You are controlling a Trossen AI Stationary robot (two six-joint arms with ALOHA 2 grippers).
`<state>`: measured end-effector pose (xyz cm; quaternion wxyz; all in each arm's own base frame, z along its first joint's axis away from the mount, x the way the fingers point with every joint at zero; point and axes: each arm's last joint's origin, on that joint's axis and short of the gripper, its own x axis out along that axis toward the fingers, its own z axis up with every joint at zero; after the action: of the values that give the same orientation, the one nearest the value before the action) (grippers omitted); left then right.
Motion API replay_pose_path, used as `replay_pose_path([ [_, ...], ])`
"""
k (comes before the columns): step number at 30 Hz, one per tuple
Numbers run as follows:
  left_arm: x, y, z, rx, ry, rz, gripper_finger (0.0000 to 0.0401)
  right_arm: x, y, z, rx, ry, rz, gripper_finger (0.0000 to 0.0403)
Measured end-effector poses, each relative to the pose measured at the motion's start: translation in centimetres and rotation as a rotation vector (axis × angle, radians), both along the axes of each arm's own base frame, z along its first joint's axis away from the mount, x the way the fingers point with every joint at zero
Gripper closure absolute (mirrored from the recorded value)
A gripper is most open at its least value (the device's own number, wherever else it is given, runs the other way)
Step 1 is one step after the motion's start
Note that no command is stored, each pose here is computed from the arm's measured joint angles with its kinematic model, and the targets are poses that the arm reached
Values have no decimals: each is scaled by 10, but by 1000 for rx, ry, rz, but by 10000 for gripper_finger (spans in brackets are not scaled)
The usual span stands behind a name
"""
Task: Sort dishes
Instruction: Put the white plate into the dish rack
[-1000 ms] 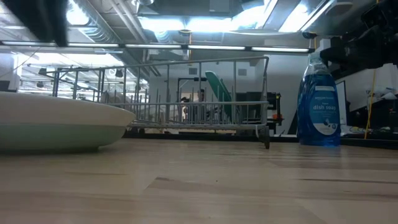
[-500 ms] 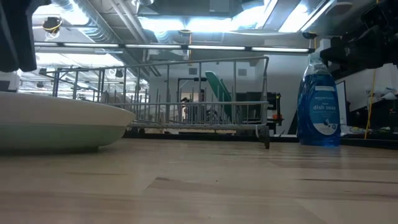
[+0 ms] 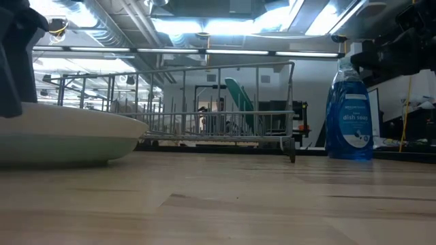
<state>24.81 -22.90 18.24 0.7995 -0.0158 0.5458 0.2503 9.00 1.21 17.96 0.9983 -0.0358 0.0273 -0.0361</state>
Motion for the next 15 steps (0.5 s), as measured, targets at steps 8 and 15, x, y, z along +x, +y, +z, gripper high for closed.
replay_pose_path([
  [8, -5, 6, -11, 30, 22, 0, 246, 0, 0, 0, 0, -1, 0, 331],
  [15, -9, 10, -24, 39, 30, 0, 246, 0, 0, 0, 0, 1, 0, 331],
])
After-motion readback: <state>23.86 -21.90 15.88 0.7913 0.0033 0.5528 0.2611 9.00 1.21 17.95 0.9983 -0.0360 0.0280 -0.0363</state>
